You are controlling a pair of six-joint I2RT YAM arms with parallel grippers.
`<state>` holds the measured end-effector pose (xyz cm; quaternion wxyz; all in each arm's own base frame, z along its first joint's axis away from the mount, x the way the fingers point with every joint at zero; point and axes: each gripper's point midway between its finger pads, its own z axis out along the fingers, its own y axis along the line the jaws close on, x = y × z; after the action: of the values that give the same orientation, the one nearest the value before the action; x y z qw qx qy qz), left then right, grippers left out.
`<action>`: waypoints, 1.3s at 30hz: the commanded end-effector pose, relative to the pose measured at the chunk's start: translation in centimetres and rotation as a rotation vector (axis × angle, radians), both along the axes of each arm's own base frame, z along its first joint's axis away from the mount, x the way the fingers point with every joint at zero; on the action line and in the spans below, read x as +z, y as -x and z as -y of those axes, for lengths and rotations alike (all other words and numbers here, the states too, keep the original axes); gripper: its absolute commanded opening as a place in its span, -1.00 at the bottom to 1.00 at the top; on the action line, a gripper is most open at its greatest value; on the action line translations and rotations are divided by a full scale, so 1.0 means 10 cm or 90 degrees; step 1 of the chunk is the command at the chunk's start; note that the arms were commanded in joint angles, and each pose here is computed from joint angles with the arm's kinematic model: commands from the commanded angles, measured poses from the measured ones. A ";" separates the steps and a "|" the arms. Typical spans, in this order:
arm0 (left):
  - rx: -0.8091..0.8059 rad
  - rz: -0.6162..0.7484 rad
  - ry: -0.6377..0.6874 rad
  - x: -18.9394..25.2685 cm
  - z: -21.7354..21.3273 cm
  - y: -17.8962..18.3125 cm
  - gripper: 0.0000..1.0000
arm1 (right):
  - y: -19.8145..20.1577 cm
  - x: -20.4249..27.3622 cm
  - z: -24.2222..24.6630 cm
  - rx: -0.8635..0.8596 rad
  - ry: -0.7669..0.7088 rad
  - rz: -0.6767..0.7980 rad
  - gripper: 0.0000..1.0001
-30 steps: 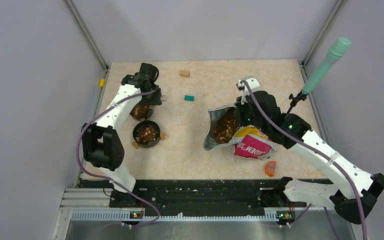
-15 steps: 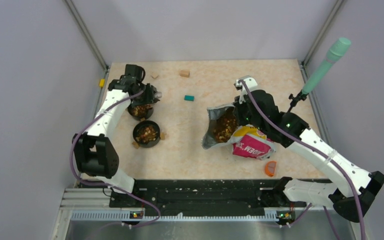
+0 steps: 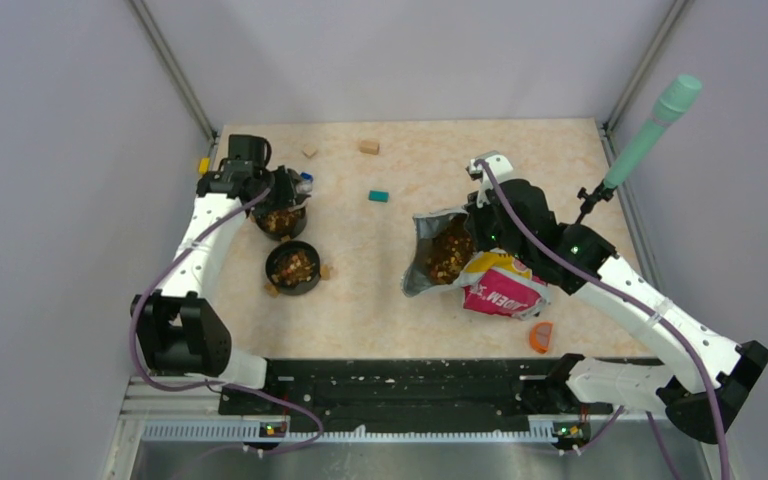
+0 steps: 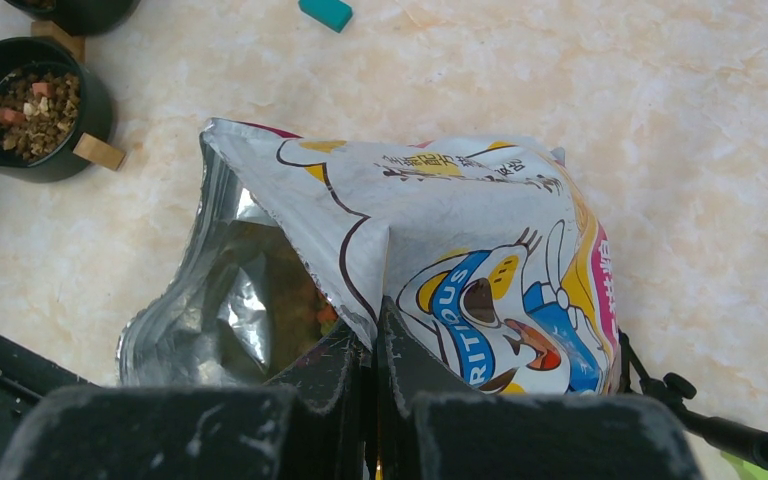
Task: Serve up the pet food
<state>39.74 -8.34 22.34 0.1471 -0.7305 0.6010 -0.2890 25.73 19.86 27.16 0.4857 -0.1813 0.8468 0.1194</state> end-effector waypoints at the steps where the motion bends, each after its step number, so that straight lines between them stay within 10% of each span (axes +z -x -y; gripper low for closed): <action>1: 0.027 0.046 0.023 0.19 -0.09 0.00 -1.00 | -0.16 0.63 -0.20 0.013 -0.103 0.101 -1.00; 21: -0.067 0.099 -0.087 0.61 -0.17 0.26 -1.00 | -0.14 0.64 -0.21 0.012 -0.124 0.106 -1.00; 29: -0.412 0.296 -0.397 1.02 0.34 0.03 -1.00 | -0.14 0.67 -0.20 0.007 -0.140 0.114 -1.00; 39: -0.653 0.299 -0.765 0.49 0.91 -0.35 -1.00 | -0.13 0.71 -0.16 -0.005 -0.151 0.126 -1.00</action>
<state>40.21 -19.40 27.87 0.4030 -0.1692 0.8793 -0.1890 25.82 19.90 27.41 0.4928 -0.1727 0.8436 0.1250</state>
